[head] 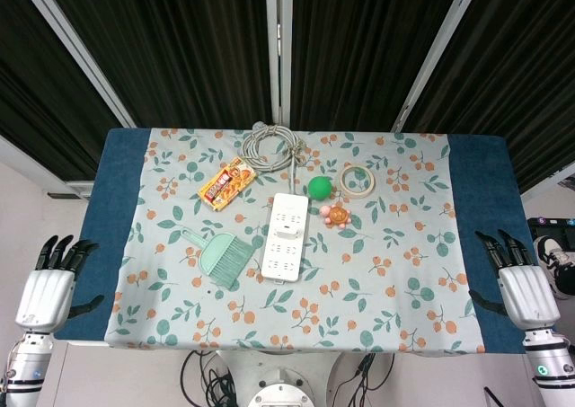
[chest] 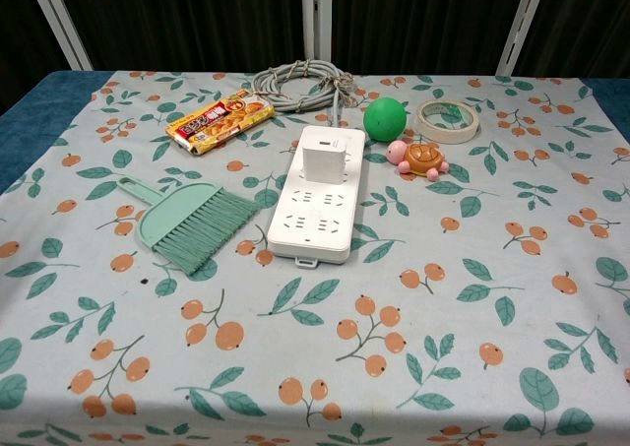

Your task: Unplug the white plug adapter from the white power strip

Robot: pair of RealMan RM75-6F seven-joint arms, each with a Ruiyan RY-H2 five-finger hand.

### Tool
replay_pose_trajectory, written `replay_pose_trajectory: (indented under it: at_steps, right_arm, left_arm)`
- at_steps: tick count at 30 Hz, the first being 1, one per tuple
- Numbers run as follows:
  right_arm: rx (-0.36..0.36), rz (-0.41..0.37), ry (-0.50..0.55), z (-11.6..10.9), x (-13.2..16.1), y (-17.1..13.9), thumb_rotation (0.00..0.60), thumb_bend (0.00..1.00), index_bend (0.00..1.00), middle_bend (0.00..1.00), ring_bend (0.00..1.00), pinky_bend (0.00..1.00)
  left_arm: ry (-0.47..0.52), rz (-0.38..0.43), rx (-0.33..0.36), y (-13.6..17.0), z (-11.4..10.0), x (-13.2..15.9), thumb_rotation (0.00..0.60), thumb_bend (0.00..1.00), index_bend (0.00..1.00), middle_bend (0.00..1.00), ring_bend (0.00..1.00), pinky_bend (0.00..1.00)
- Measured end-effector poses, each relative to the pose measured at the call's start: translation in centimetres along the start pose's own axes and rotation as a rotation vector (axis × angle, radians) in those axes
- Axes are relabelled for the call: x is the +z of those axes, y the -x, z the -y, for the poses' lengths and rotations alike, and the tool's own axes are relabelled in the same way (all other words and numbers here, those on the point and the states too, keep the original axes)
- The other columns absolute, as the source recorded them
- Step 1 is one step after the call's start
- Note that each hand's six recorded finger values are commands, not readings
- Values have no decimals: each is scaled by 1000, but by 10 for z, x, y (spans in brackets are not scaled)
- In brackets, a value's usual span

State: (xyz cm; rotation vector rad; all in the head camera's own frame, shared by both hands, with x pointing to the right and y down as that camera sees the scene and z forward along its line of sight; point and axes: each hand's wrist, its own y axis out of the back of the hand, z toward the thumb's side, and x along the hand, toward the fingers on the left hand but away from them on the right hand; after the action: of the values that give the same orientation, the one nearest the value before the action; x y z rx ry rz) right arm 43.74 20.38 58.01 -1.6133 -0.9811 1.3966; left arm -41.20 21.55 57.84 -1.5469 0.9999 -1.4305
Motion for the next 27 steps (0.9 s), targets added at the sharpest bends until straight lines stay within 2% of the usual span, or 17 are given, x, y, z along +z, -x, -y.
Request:
replay_pose_trajectory:
  at_steps: [8,13,17,20,23,27]
  right_arm:
    - [-3,-10,4,-4,7,2,600,72,0,152,1,137]
    - [6,-65,9,-9,21,11,600,72,0,152,1,137]
    - [29,-149,-11,-14,46,29,600,77,0,153,6,137]
    - [64,-225,-40,-15,71,47,600,96,0,153,8,139]
    - [107,-309,-78,-13,101,69,600,123,0,155,9,145]
    - [161,-413,-145,-8,145,102,600,125,0,163,21,154]
  left_arm:
    - [3,-19,10,5,4,-2,600,61,201,177,70,52]
    - [8,51,13,-3,4,13,600,75,201,177,70,53]
    - [14,177,-3,-17,6,41,600,135,220,195,77,61]
    - [28,304,-21,-29,9,72,600,181,262,257,137,109]
    - [48,428,-54,-39,18,105,600,202,293,278,153,168]
    - [53,598,-107,-54,36,155,600,207,297,278,153,177]
